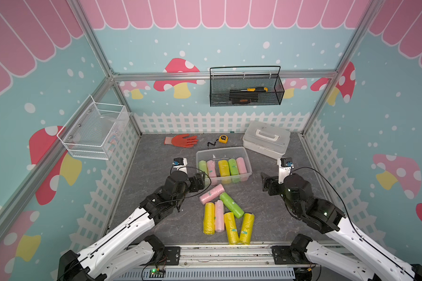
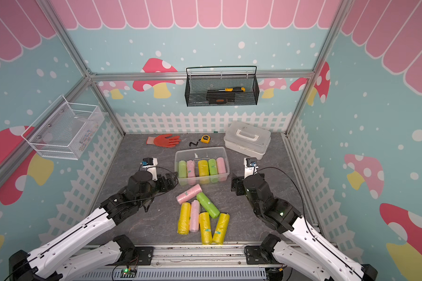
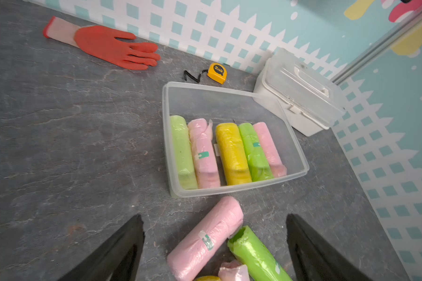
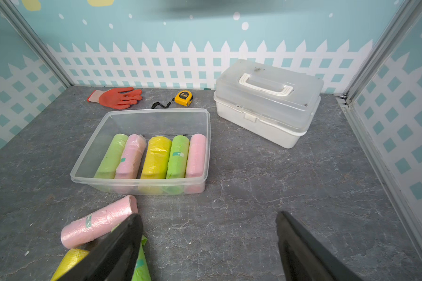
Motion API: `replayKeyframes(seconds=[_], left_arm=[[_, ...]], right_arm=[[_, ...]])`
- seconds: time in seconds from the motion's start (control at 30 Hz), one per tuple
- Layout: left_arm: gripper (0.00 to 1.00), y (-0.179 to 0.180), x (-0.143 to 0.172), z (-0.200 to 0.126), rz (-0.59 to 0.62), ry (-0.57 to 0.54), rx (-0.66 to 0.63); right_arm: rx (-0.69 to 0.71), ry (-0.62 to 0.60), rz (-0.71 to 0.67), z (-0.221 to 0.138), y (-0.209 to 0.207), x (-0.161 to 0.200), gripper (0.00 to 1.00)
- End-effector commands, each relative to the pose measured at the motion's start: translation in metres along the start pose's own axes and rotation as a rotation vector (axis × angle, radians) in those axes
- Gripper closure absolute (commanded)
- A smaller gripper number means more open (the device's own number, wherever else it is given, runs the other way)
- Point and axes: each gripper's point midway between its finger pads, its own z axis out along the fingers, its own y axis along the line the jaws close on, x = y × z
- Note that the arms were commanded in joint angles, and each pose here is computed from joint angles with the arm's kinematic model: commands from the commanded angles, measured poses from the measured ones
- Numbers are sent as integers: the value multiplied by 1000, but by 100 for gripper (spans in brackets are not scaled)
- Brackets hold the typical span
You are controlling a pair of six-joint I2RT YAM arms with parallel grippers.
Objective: Put the roll of trash bags into the storage box
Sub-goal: Pick up the roll of trash bags from the center of the board.
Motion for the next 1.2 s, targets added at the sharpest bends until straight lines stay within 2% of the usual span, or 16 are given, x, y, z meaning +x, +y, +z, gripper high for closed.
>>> replayKeyframes(seconds=[0.0,0.17,0.27,0.43,0.6,0.8,0.93,1.17], left_arm=[[9,-34,12,-3,-3,91,115],[9,-78,39,0,115,159,179],[10,-108,63,10,208,254,217],[14,-143,121,36,316,481,241],[19,-149,167,54,393,674,184],[20,-151,206,51,494,822,188],[23,-155,226,49,528,878,203],[24,-164,238,42,573,907,223]], right_arm=[[59,-91,31,-13,-19,-12,9],[75,-159,59,-23,-31,-14,6],[84,-166,57,-25,-34,-16,6],[94,-162,50,-23,-34,-16,6],[103,-162,46,-23,-35,-17,6],[104,-160,46,-22,-34,-16,5],[110,-155,40,-20,-34,-15,5],[110,-143,32,-17,-32,-14,5]])
